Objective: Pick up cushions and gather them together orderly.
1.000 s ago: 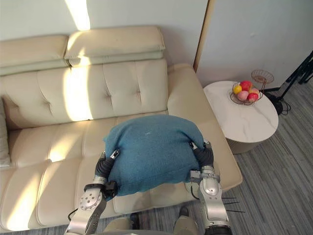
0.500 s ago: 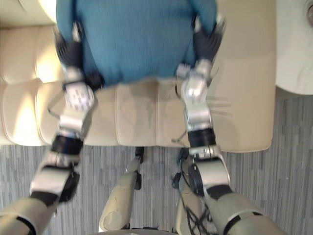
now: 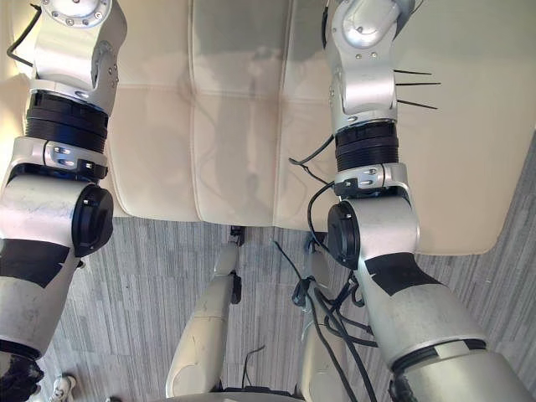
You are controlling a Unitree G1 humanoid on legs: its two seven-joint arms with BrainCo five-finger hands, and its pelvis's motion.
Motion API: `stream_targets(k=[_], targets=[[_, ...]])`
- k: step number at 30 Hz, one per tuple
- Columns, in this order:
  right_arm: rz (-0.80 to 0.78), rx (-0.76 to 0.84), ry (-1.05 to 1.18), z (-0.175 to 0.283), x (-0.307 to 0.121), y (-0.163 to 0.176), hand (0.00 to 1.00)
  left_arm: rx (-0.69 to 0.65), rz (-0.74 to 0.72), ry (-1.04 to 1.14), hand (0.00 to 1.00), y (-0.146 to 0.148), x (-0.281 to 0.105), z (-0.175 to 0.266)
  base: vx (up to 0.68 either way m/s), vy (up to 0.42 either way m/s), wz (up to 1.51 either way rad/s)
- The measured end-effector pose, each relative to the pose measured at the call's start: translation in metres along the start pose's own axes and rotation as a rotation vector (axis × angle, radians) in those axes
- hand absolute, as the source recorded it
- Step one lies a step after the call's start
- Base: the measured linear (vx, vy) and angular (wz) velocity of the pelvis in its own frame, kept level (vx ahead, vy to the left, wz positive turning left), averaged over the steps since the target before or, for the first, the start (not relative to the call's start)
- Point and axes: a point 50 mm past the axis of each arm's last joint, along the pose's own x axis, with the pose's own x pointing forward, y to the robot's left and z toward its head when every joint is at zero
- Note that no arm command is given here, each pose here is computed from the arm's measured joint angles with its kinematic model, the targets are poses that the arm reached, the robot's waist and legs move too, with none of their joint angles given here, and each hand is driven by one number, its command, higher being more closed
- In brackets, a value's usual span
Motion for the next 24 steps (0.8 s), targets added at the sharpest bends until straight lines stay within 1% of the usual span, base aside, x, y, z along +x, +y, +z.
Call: stream_targets(k=[3,6,9,10,11,13,15,18,19,22,23,24], targets=[[0.075,-0.005,0.092,-0.016,0.003,-0.003,0.00,-0.042,-0.016,0.082,0.00,0.006,0.002,-0.014,0.05,0.073,0.04],[0.142,-0.047,0.215,-0.045,-0.005,-0.007,0.00,-0.011,-0.036,0.206,0.00,0.019,-0.012,-0.051,0.05,0.072,-0.11],[0.201,-0.111,0.277,-0.071,-0.021,-0.016,0.00,-0.017,-0.009,0.375,0.00,0.038,-0.046,-0.102,0.05,0.068,-0.15],[0.204,-0.117,0.283,-0.074,-0.023,-0.019,0.00,-0.015,-0.010,0.403,0.00,0.039,-0.053,-0.110,0.03,0.052,-0.13],[0.207,-0.129,0.294,-0.082,-0.028,-0.026,0.00,-0.017,-0.015,0.478,0.00,0.043,-0.074,-0.129,0.02,0.043,-0.11],[0.197,-0.139,0.301,-0.089,-0.034,-0.036,0.00,-0.004,-0.010,0.546,0.00,0.049,-0.094,-0.147,0.01,0.033,-0.09],[0.189,-0.157,0.320,-0.100,-0.042,-0.048,0.00,0.030,0.002,0.613,0.00,0.064,-0.115,-0.166,-0.01,0.009,-0.10],[0.182,-0.163,0.336,-0.109,-0.052,-0.066,0.00,0.039,0.079,0.667,0.00,0.096,-0.136,-0.181,-0.04,-0.014,-0.14],[0.178,-0.160,0.325,-0.109,-0.054,-0.071,0.00,0.042,0.088,0.663,0.00,0.101,-0.138,-0.181,-0.06,-0.024,-0.18],[0.156,-0.185,0.265,-0.105,-0.065,-0.104,0.00,0.073,0.101,0.610,0.00,0.125,-0.149,-0.176,-0.07,-0.025,-0.04],[0.160,-0.219,0.253,-0.106,-0.071,-0.122,0.00,0.085,0.091,0.569,0.00,0.133,-0.154,-0.169,-0.08,-0.045,-0.06],[0.176,-0.272,0.279,-0.113,-0.087,-0.144,0.00,0.109,0.051,0.537,0.00,0.143,-0.167,-0.164,-0.07,-0.054,-0.12]])
